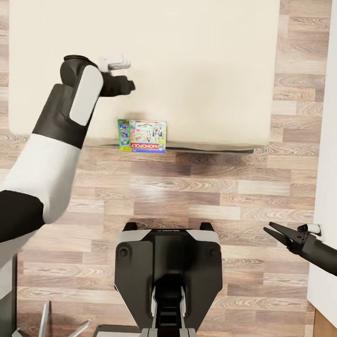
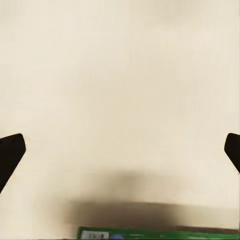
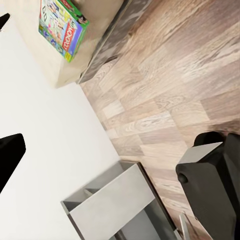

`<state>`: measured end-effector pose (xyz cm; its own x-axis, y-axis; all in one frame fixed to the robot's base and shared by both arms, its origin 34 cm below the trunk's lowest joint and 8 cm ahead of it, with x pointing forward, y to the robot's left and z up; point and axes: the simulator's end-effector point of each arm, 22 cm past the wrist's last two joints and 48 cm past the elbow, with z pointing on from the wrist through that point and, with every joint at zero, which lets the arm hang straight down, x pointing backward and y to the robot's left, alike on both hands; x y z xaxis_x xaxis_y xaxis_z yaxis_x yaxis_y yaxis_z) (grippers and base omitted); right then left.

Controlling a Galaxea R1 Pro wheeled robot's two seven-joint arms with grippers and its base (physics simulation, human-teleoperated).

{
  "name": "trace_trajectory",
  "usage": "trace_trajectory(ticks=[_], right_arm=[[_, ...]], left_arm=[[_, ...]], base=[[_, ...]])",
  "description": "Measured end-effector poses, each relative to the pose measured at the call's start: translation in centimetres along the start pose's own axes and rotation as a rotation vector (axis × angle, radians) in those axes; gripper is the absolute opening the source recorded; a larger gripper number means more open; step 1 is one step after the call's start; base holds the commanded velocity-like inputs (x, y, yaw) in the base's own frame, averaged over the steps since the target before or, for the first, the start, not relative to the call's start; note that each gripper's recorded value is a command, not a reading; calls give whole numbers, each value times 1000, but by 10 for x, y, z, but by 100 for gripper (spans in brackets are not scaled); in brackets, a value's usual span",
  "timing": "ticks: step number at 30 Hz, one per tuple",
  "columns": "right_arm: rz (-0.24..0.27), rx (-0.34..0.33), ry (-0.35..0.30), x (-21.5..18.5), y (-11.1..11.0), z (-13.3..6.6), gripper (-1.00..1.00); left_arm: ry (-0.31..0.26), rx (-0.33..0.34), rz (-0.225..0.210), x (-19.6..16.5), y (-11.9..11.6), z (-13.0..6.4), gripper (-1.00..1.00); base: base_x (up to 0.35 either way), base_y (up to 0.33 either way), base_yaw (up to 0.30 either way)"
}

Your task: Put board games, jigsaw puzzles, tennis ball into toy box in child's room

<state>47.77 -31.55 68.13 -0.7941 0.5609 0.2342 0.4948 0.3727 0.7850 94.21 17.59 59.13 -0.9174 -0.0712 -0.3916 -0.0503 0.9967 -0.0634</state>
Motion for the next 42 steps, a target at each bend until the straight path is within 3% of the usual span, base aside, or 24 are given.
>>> trace_trajectory(ticks=[3, 4, 5, 6, 8, 10, 11, 14, 17, 19, 25, 27, 31, 34, 38, 42], right_arm=[[0, 0, 0, 0, 0, 0, 100], [0, 0, 0, 0, 0, 0, 100], [0, 0, 0, 0, 0, 0, 100], [0, 0, 0, 0, 0, 0, 100], [0, 1, 0, 0, 0, 0, 100], [-2, 1, 0, -1, 0, 0, 100], [-3, 1, -1, -1, 0, 0, 100], [-5, 1, -1, -1, 0, 0, 100], [-6, 1, -1, -1, 0, 0, 100], [-6, 2, -2, -2, 0, 0, 100], [-7, 3, -2, -2, 0, -1, 100], [-7, 2, -2, -2, 0, -1, 100], [-7, 1, -3, -2, 0, 0, 100], [-7, 1, -3, -2, 0, 0, 100], [-10, 1, -5, -2, 0, 0, 100], [-22, 1, -14, -4, 0, 0, 100]], left_arm=[[-13, -19, -72, -19, 38, -14, 100], [-24, -37, -110, -29, 64, -22, 100], [-41, -20, -255, -41, 113, -38, 100], [-66, -147, -286, -45, 203, -53, 100], [-16, -143, -408, -11, 260, -53, 100], [32, -124, -479, 17, 287, -52, 100], [80, -102, -544, 45, 308, -53, 100], [158, -69, -630, 88, 335, -58, 100], [284, -60, -713, 161, 382, -86, 100], [334, -34, -759, 194, 395, -102, 100], [400, 5, -850, 253, 413, -126, 100], [416, 8, -915, 280, 428, -137, 100], [412, 3, -1020, 309, 450, -150, 100], [414, -23, -1076, 333, 468, -161, 100], [445, -77, -1107, 373, 490, -179, 100], [465, -114, -1092, 401, 505, -194, 100]], base=[[0, 0, 0], [0, 0, 0], [0, 0, 0], [0, 0, 0], [0, 0, 0], [0, 0, 0], [0, 0, 0], [0, 0, 0], [0, 0, 0], [0, 0, 0], [0, 0, 0], [0, 0, 0], [0, 0, 0], [0, 0, 0], [0, 0, 0], [0, 0, 0]])
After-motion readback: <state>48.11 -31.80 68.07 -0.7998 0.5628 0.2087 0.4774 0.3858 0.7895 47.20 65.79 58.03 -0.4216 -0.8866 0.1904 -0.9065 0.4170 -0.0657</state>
